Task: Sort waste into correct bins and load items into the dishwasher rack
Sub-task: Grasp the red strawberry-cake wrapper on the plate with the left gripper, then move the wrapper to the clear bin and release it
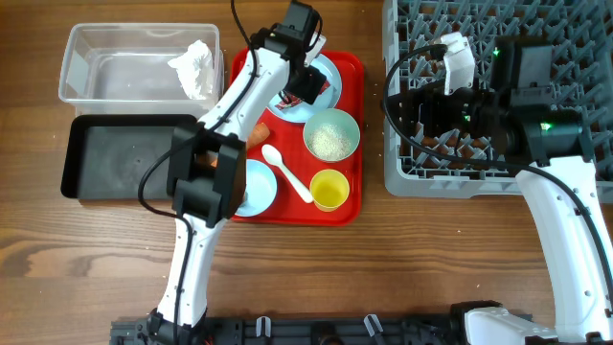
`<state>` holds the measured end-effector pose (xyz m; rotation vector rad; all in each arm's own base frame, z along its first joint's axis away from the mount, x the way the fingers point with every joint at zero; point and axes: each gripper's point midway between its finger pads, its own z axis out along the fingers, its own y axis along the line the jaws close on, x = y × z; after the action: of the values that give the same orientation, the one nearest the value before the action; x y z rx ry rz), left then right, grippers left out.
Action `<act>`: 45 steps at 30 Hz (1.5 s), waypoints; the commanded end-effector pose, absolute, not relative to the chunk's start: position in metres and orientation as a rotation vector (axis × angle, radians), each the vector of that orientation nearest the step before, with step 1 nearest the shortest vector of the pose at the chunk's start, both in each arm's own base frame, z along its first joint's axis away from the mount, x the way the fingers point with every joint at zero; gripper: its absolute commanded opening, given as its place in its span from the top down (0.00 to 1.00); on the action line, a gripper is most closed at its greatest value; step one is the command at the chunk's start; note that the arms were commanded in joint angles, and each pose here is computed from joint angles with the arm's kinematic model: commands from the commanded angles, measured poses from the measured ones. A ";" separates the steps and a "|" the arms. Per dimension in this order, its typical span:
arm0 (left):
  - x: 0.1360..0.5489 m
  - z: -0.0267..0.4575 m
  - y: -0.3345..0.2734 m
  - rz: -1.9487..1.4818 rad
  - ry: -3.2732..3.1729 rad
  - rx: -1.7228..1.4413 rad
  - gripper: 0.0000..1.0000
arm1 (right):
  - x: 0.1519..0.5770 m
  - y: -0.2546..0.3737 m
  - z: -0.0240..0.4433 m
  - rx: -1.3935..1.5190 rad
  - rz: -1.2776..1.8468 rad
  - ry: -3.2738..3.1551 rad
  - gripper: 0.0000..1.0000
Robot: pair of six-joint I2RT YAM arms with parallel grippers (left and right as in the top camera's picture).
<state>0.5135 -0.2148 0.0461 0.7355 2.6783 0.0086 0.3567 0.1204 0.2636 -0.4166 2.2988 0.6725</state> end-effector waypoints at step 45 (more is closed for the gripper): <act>0.549 0.154 0.028 -0.080 2.604 -0.341 0.93 | 0.360 0.121 0.268 -0.406 0.681 2.293 0.04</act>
<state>0.5515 0.0126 0.1787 -0.2154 2.5566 0.0081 0.3555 0.1203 0.2621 -0.4113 2.3084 0.6762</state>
